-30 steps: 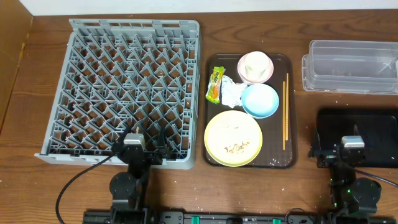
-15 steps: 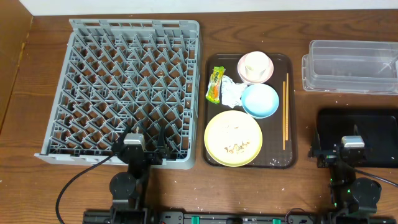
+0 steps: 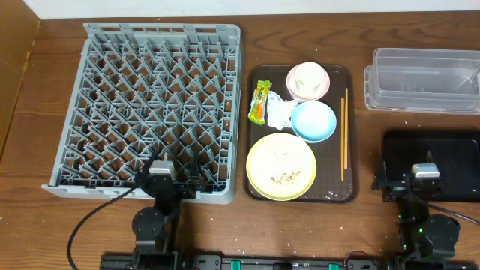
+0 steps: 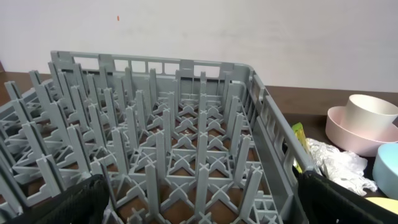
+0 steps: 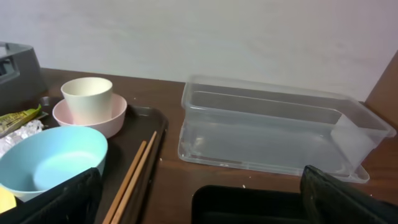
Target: Sort waste into correct bins and load items into the dishwasher
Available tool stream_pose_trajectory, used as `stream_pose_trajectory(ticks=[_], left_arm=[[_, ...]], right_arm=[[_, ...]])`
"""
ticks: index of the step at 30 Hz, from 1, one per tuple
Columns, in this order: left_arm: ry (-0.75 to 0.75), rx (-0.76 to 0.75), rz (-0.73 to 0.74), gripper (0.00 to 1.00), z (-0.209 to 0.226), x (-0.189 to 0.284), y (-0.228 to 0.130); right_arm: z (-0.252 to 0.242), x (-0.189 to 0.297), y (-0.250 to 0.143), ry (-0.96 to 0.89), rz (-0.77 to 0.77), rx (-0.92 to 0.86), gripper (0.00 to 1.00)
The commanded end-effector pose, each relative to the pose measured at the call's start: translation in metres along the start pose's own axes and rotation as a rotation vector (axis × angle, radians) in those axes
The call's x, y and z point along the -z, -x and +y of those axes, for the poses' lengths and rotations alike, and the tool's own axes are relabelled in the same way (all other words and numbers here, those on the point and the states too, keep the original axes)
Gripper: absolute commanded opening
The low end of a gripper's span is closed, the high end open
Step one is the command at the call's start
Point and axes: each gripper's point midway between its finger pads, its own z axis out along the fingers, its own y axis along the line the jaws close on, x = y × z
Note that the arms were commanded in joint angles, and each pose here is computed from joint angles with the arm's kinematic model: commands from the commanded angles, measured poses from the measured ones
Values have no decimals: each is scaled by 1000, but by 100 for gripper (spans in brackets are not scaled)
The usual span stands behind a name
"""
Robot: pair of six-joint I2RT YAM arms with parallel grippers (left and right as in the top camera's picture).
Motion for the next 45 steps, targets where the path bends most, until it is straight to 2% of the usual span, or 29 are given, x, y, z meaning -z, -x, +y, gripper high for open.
stream_pose_trajectory(ticks=[1,6,8,11,12,15,18,21,23,28,31,33,38,41,43,45], left_arm=[[-125,87,33,98,-22,1,-9],[-606,435,178,98,-101,32,-7],[-682,512,201,98,-112,40,0],[-702,609,185,98,-113,42,14],[-728,619,157,98,-116,45,24],[-860,525,-3,98,-127,65,65],[-875,503,-41,98,-129,72,83],[-851,499,1,98,-129,70,84],[-824,439,13,98,-129,68,85],[-633,346,74,98,-111,48,97],[-459,255,193,98,-91,34,101],[-335,202,322,98,-75,26,101],[-99,198,822,98,-46,26,87],[-54,245,1109,98,-46,26,80],[-65,311,1207,98,-54,19,76],[-168,366,1264,98,-72,13,71]], right_arm=[[-1,0,-1,-7,0,-1,99],[-1,0,-1,-7,0,-1,99],[-1,0,-1,-7,0,-1,99],[-1,0,-1,-7,0,-1,99],[-1,0,-1,-7,0,-1,99],[-1,0,-1,-7,0,-1,99],[-1,0,-1,-7,0,-1,99],[-1,0,-1,-7,0,-1,99],[-1,0,-1,-7,0,-1,99],[-1,0,-1,-7,0,-1,99],[-1,0,-1,-7,0,-1,99],[-1,0,-1,-7,0,-1,99],[-1,0,-1,-7,0,-1,99],[-1,0,-1,-7,0,-1,99],[-1,0,-1,-7,0,-1,99],[-1,0,-1,-7,0,-1,99]])
